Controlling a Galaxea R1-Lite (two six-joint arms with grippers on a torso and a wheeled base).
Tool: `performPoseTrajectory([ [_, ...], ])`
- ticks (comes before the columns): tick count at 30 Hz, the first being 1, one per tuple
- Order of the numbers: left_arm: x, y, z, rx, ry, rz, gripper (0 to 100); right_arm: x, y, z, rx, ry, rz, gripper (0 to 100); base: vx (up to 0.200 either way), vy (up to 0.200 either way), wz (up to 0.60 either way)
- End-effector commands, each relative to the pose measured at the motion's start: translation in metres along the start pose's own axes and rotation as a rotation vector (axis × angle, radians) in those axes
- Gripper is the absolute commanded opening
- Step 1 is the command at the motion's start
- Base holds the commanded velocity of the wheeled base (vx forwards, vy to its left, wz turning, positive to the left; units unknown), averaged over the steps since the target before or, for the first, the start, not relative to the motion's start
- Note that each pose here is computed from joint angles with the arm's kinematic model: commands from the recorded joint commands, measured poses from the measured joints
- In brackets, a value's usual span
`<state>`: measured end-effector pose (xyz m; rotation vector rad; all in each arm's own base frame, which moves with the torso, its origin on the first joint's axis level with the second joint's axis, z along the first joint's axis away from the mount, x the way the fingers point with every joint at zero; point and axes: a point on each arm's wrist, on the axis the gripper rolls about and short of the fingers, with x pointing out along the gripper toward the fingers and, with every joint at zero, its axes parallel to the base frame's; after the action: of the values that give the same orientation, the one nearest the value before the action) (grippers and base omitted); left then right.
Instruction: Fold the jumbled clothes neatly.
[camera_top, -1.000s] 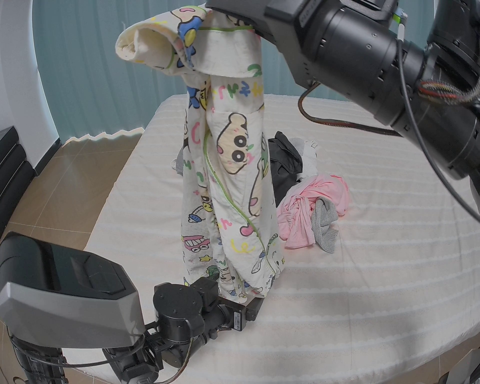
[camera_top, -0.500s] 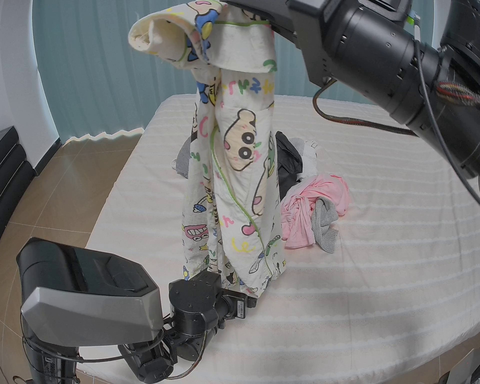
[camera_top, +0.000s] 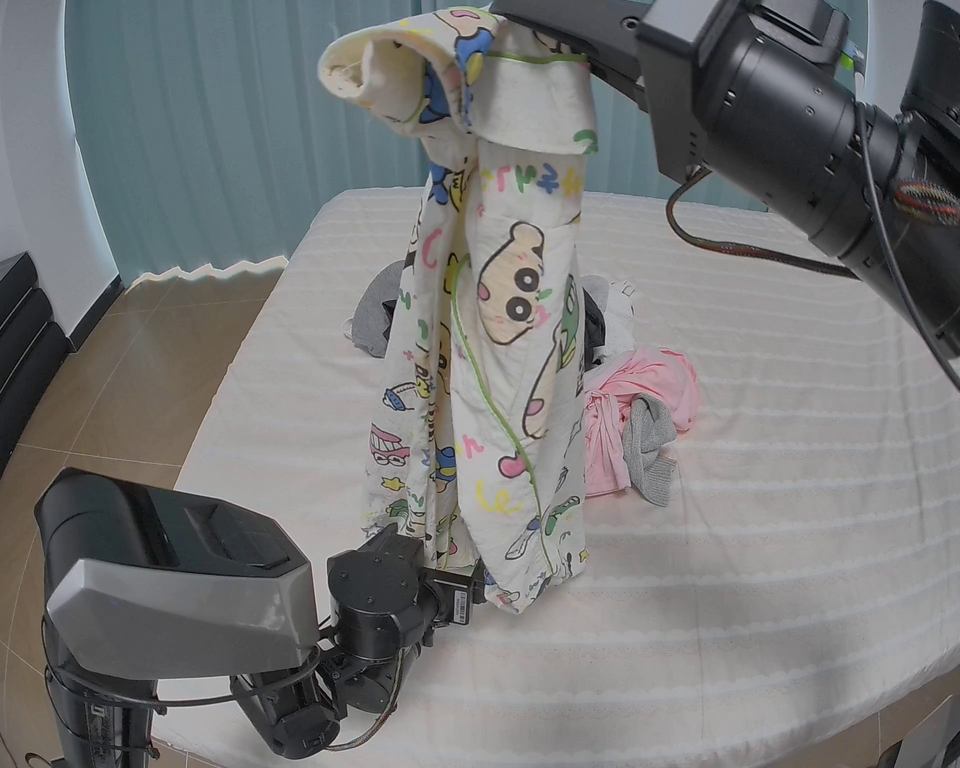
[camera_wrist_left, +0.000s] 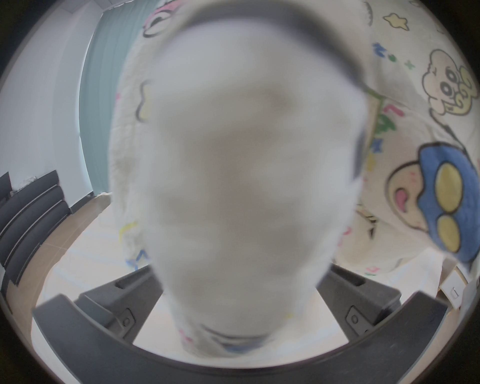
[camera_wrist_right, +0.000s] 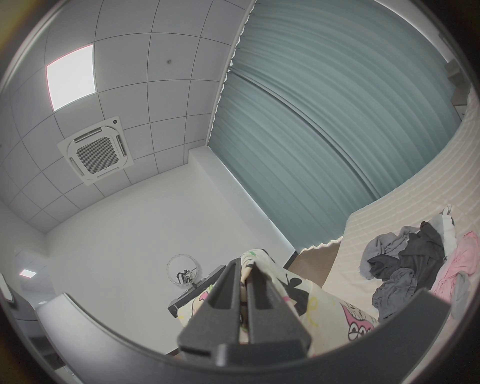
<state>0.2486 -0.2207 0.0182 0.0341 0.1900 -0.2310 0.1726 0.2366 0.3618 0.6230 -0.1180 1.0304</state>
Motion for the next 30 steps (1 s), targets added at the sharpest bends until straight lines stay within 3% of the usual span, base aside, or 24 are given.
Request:
performPoseTrajectory([
  [1, -0.006, 0.003, 0.002, -0.002, -0.006, 0.025, 100, -0.003, -0.005, 0.004, -0.009, -0.009, -0.017, 0, 0.000, 0.000, 0.00],
  [11, -0.027, 0.017, 0.004, 0.018, 0.028, 0.059, 100, -0.004, -0.012, 0.006, 0.026, -0.015, -0.043, 0, 0.000, 0.000, 0.00],
  [26, -0.029, 0.015, 0.010, 0.002, 0.009, 0.052, 100, -0.004, -0.015, 0.006, 0.028, -0.015, -0.051, 0, 0.000, 0.000, 0.00],
  [27, -0.029, 0.015, 0.009, 0.003, 0.013, 0.053, 0, -0.004, -0.015, 0.006, 0.028, -0.015, -0.051, 0, 0.000, 0.000, 0.00],
  [30, -0.028, 0.015, 0.008, 0.000, 0.013, 0.053, 0, -0.004, -0.016, 0.006, 0.027, -0.015, -0.055, 0, 0.000, 0.000, 0.00],
])
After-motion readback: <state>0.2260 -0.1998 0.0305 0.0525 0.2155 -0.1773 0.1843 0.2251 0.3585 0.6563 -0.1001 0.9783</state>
